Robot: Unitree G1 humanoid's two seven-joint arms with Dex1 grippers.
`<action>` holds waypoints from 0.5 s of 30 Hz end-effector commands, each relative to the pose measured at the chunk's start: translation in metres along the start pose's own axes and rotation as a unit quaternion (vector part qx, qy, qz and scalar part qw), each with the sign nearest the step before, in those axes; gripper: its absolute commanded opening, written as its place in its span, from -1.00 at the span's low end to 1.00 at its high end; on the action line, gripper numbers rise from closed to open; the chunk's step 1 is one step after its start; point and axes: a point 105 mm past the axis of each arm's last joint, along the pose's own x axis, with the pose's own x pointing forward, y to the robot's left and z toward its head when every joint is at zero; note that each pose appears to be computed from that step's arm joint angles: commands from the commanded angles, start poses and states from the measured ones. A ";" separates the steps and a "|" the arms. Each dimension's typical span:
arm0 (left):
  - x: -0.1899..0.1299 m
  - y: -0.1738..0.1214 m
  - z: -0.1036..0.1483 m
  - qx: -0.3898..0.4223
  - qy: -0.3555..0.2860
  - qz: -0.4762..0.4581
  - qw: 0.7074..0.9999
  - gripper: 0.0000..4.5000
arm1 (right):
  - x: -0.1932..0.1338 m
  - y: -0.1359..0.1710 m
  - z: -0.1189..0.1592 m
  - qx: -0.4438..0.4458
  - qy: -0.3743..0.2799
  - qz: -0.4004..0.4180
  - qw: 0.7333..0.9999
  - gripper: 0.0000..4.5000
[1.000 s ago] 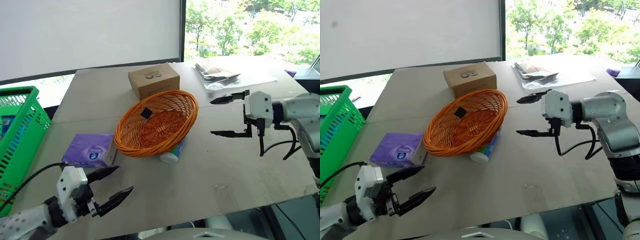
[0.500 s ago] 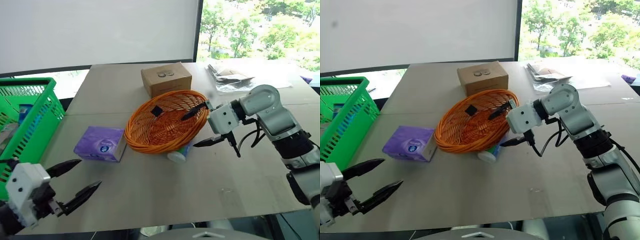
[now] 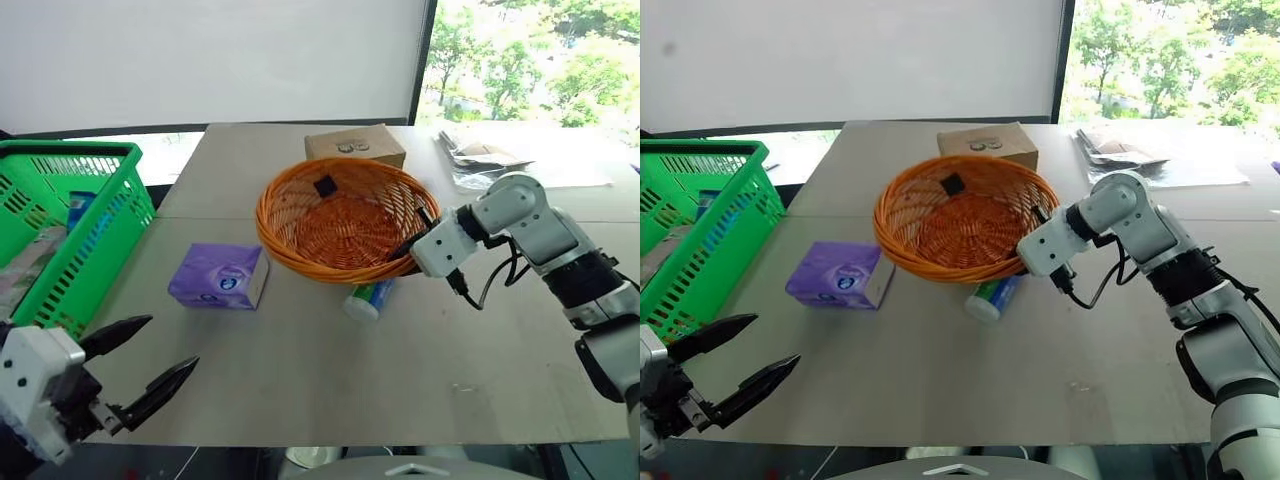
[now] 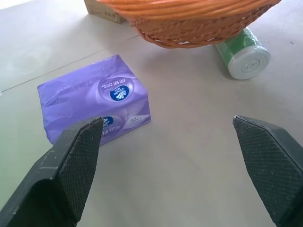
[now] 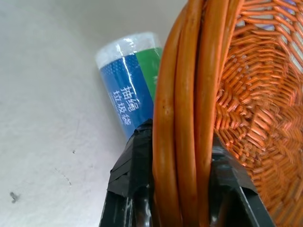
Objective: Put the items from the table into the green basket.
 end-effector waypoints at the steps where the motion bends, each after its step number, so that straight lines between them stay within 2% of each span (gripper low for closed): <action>1: 0.006 0.002 0.013 0.009 -0.023 -0.012 1.000 1.00 | -0.035 -0.021 0.002 -0.004 0.019 -0.072 0.997 -0.84; 5: 0.015 0.004 0.024 0.007 -0.050 -0.025 0.998 1.00 | -0.075 -0.030 -0.011 0.027 0.071 -0.129 0.989 -0.84; 7: 0.023 0.003 0.031 0.006 -0.065 -0.037 0.997 1.00 | -0.098 -0.029 -0.025 0.069 0.104 -0.162 0.979 -0.84; 12: 0.046 0.001 0.041 0.009 -0.085 -0.070 0.994 1.00 | -0.151 -0.003 -0.080 0.184 0.222 -0.231 0.929 -0.84; 15: 0.057 0.001 0.043 0.011 -0.088 -0.086 0.992 1.00 | -0.173 0.014 -0.109 0.217 0.286 -0.254 0.898 -0.84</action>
